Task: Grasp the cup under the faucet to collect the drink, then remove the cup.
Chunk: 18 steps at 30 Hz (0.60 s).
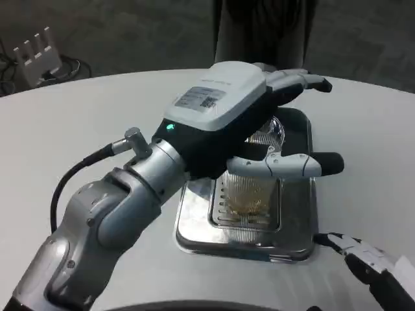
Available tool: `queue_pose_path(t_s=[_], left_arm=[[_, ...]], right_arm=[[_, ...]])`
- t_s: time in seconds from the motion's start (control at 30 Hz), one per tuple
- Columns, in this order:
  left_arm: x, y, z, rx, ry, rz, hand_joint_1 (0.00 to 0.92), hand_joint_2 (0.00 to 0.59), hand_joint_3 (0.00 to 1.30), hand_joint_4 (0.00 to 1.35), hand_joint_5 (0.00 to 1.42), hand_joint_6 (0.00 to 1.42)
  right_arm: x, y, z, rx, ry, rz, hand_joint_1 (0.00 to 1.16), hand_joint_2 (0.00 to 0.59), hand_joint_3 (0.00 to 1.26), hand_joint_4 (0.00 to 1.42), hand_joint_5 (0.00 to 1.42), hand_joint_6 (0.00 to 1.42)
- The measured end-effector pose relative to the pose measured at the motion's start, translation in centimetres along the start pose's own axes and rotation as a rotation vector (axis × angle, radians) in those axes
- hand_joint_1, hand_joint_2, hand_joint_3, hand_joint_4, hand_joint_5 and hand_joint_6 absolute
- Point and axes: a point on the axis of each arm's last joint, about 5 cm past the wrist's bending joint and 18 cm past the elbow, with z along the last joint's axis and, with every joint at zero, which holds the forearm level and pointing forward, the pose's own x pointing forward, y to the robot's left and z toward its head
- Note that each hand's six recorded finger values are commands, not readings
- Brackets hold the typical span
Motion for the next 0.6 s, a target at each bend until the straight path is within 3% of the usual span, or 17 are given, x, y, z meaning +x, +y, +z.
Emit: queue_pose_path(t_s=[0.17,0.3,0.4,0.53,0.6], left_arm=[[0.0,0.0,0.03,0.007,-0.001,-0.001,0.000,0.097,0.26,0.16,0.22,0.12],[-0.1,0.0,0.06,0.015,0.000,-0.001,0.000,0.087,0.26,0.16,0.22,0.11],[-0.1,0.0,0.12,0.028,0.001,-0.001,0.000,0.085,0.25,0.15,0.22,0.11],[-0.1,-0.1,0.17,0.035,0.001,-0.002,0.000,0.091,0.25,0.14,0.21,0.10],[-0.2,-0.1,0.18,0.033,0.002,-0.003,0.000,0.103,0.24,0.13,0.20,0.10]], right_arm=[[0.1,0.13,0.06,0.033,-0.002,-0.021,0.57,0.365,0.10,0.05,0.04,0.02],[0.3,0.53,0.05,0.094,0.003,-0.062,0.63,0.307,0.05,0.05,0.04,0.04],[0.8,1.29,-0.01,0.167,0.018,-0.104,0.69,0.286,0.02,0.04,0.04,0.06],[0.9,1.85,0.36,0.186,0.026,-0.172,0.74,0.263,0.01,0.04,0.05,0.09],[1.2,2.73,0.35,0.254,0.036,-0.218,0.75,0.251,0.00,0.03,0.05,0.10]])
